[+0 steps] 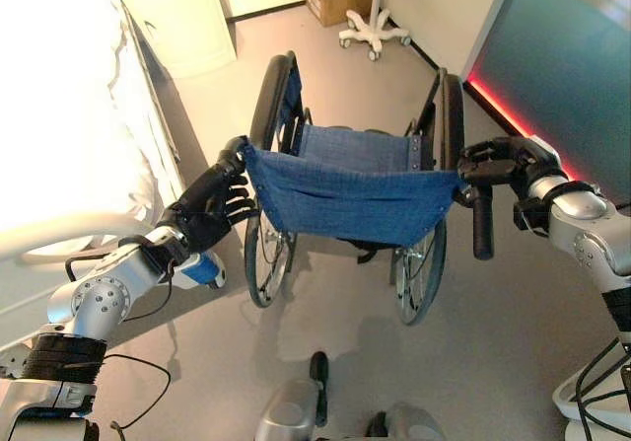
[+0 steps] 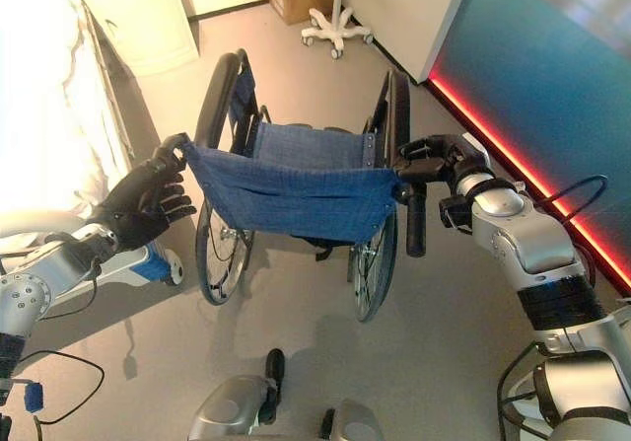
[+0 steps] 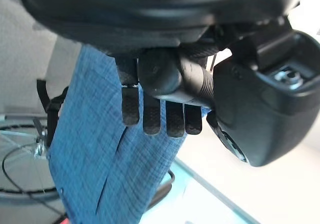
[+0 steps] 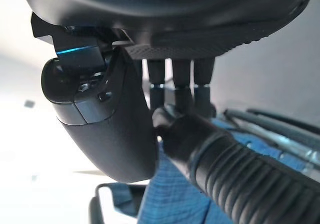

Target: Push the wheelchair next to the bed

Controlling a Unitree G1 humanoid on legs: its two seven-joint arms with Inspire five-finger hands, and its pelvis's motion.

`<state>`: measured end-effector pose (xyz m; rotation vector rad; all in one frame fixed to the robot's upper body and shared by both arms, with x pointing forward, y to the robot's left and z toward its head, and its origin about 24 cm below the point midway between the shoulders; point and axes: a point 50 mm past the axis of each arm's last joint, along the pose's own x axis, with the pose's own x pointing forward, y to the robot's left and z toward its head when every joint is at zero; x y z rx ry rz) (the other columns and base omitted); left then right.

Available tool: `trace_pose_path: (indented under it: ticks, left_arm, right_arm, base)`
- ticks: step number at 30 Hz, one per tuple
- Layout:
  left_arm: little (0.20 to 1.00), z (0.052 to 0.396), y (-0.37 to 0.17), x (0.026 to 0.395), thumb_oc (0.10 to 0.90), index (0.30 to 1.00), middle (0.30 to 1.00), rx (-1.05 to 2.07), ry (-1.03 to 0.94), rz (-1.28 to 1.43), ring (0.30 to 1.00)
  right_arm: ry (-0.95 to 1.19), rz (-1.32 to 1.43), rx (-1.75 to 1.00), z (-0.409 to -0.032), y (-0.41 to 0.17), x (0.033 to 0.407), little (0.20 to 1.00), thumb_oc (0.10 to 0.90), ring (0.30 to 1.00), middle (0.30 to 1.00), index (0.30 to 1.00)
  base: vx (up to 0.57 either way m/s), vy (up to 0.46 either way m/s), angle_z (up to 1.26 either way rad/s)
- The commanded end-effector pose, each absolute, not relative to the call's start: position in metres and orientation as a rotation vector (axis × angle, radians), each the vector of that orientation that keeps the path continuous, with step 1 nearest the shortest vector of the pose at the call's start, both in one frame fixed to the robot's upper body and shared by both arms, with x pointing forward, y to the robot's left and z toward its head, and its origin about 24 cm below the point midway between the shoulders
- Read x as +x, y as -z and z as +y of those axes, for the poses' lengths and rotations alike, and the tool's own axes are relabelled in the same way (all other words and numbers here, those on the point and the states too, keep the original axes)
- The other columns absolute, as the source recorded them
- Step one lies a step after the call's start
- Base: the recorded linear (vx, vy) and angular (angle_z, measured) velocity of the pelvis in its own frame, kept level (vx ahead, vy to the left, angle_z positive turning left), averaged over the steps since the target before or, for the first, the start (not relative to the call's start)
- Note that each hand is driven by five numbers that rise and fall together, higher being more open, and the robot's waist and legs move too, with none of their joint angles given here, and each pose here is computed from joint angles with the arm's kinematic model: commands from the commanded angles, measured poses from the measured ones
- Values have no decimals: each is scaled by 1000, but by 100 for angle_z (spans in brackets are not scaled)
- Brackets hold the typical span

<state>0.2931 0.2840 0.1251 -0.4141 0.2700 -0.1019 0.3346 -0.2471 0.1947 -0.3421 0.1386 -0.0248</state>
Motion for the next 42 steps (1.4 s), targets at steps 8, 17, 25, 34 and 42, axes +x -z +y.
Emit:
trace_pose_path:
  ticks: [8, 17, 25, 34, 42]
  left_arm:
    - [300, 262, -229, 298, 400, 300, 300, -496, 312, -283, 300]
    - [300, 269, -211, 288, 400, 300, 300, -502, 260, -296, 300]
    - [300, 263, -209, 283, 400, 300, 300, -491, 273, -312, 300]
    - [300, 262, -206, 287, 400, 300, 300, -491, 292, -289, 300]
    - [300, 277, -225, 287, 400, 300, 300, -425, 306, -310, 300]
  right_arm:
    - [-218, -82, -342, -196, -238, 338, 300, 400, 300, 300, 300]
    - [-273, -75, -351, -185, -235, 339, 300, 400, 300, 300, 300]
    - [-276, -82, -352, -171, -237, 340, 300, 400, 300, 300, 300]
    - [-244, -69, -336, -181, -221, 341, 300, 400, 300, 300, 300]
    - [-226, -110, -247, -181, -223, 344, 300, 400, 300, 300, 300]
  base:
    - [268, -165, 24]
    - [321, -272, 16]
    - [320, -63, 9]
    - [359, -82, 6]
    - [304, -83, 19]
